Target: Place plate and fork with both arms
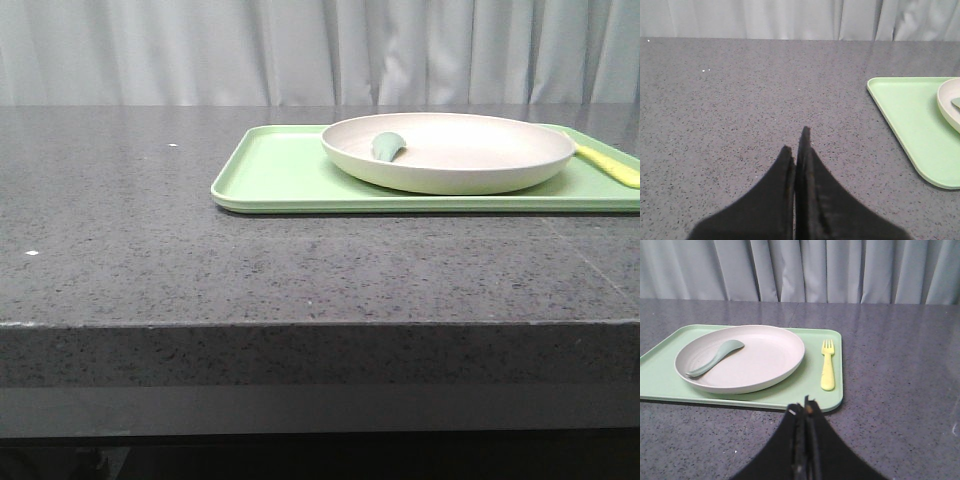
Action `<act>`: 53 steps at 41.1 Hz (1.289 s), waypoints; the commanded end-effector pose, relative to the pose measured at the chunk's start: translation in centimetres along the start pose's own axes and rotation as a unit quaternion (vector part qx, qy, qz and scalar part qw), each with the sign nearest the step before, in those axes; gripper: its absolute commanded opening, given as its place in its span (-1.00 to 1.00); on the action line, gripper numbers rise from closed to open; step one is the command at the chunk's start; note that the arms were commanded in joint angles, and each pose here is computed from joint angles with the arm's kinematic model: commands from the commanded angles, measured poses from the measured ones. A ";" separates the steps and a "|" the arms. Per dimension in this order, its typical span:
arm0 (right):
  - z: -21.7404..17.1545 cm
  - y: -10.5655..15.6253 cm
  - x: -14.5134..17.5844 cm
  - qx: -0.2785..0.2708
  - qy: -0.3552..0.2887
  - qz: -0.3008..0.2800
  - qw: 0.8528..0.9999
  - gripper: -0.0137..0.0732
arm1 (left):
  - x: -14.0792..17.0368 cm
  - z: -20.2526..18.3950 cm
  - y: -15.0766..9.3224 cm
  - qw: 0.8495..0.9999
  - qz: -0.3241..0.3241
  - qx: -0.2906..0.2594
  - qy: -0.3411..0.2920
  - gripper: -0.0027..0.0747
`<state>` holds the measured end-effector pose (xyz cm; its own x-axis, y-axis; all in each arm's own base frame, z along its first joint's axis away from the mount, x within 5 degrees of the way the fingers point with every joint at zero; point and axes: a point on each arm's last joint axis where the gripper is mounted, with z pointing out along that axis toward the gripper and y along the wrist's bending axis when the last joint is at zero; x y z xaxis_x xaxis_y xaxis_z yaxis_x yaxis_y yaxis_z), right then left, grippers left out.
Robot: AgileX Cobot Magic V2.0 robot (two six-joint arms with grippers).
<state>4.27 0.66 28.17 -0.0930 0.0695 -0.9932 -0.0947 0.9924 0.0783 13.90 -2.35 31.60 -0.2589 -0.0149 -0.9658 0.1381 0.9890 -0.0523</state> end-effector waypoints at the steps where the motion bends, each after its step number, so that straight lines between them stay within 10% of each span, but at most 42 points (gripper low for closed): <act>1: -0.2 0.0 -1.6 0.002 -0.051 -0.002 0.999 -0.84 | -1.8 -0.3 -0.3 0.998 0.001 0.014 -0.060 -0.98; 12: -0.2 0.0 -1.6 0.002 -0.051 -0.002 0.999 -0.84 | -1.3 -0.8 -0.4 0.995 0.025 0.022 -0.097 -0.98; 37: -0.2 0.0 -1.6 0.002 -0.051 -0.002 0.999 -0.84 | 11.2 -4.9 1.8 0.986 0.015 -0.068 -0.151 -0.98; 53: -0.2 0.0 -1.6 0.002 -0.050 -0.002 0.999 -0.84 | 12.3 -5.8 1.7 0.982 0.017 -0.067 -0.177 -0.98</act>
<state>4.27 0.66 28.17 -0.0923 0.0696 -0.9933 -0.0947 0.9924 0.0783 5.63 -0.04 20.46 0.0124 -0.0001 -0.9999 0.0071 1.0000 0.0000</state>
